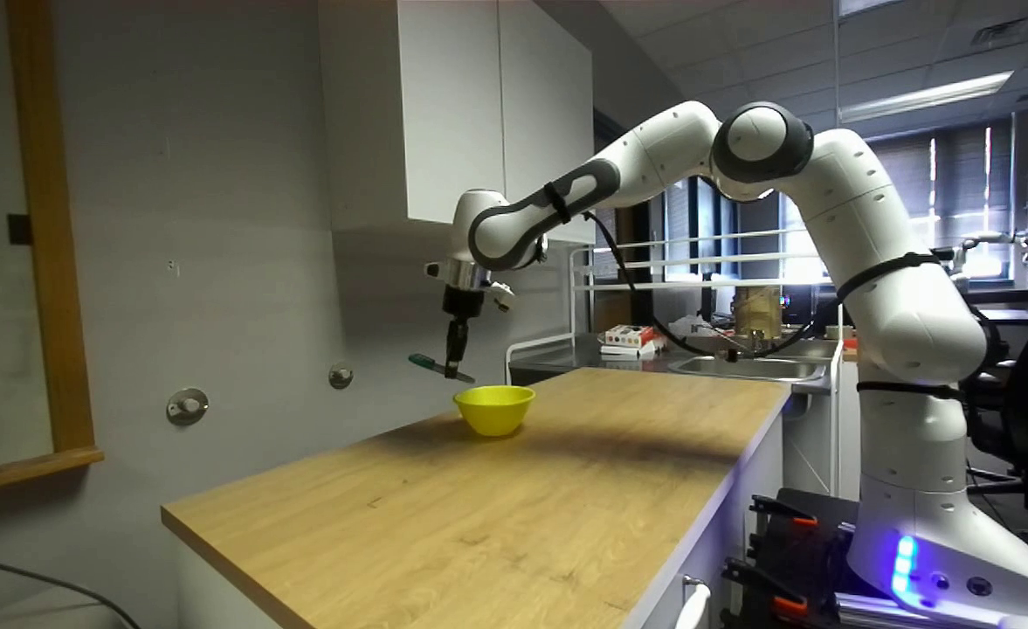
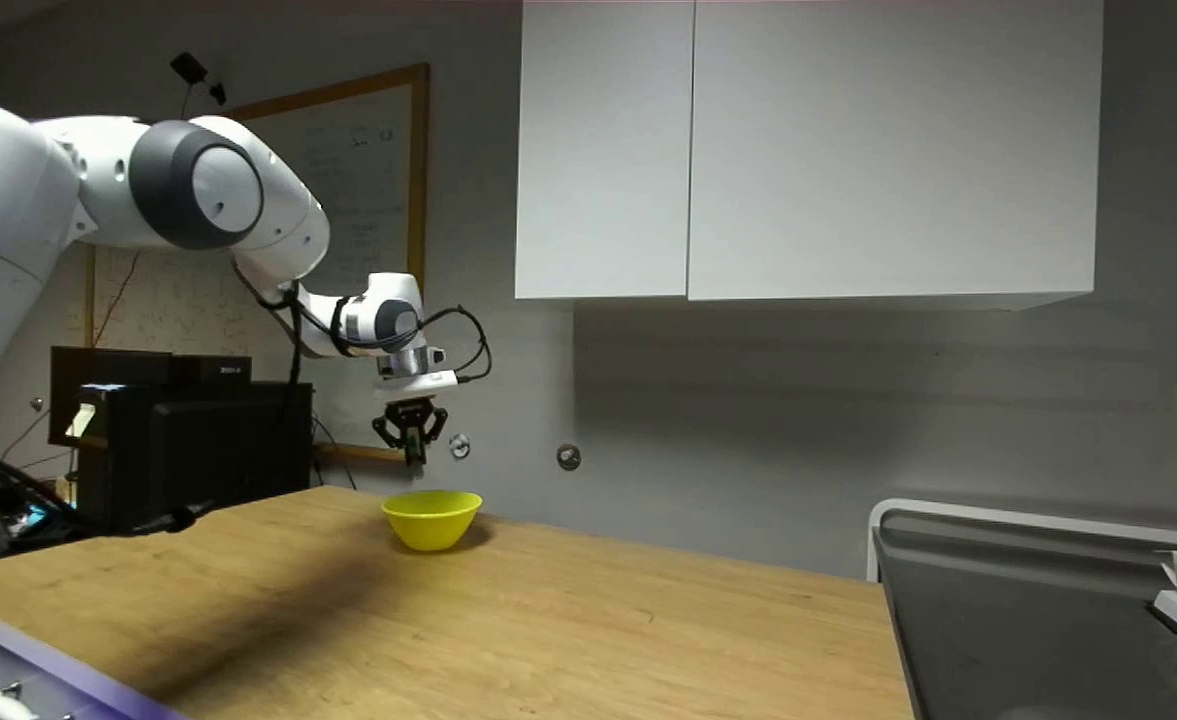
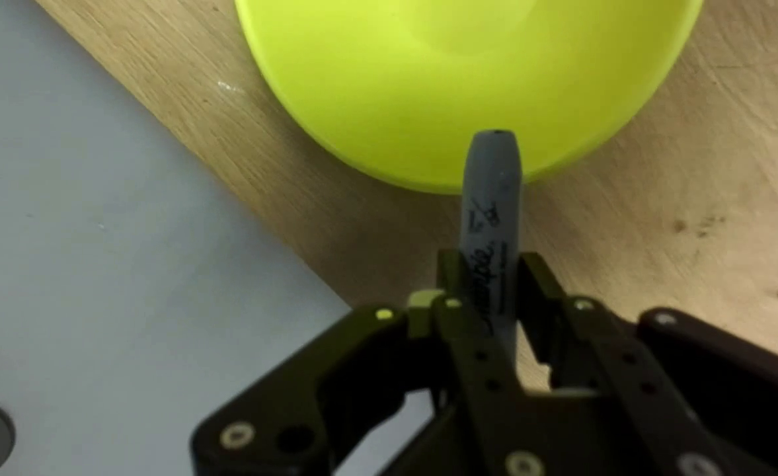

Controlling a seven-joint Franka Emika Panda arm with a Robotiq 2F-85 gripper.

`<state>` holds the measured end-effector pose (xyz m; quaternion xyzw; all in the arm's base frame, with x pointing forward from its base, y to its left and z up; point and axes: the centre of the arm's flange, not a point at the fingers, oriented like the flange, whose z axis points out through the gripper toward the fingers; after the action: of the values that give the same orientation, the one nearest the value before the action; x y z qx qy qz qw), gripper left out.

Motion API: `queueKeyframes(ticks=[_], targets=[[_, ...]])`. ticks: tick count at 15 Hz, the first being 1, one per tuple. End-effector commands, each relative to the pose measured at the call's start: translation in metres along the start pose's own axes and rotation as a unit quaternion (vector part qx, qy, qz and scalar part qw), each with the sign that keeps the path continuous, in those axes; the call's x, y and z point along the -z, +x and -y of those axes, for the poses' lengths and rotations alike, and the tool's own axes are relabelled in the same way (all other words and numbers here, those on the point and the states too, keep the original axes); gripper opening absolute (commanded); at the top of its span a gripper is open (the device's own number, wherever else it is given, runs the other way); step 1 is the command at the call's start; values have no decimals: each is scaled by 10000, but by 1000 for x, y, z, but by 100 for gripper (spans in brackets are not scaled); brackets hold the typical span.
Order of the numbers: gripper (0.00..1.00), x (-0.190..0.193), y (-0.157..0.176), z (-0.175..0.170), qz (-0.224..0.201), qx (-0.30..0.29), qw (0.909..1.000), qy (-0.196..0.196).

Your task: Put the pen in the bowl

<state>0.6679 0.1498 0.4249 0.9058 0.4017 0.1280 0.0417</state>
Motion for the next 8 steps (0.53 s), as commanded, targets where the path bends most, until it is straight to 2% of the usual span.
queueKeyframes(ticks=[1, 6, 8], targets=[[8, -25, -18, -22, -191, 149, 9994, 254], [7, -36, -42, -40, -348, 101, 9987, 351], [7, -38, -48, -43, -414, -55, 9988, 266]])
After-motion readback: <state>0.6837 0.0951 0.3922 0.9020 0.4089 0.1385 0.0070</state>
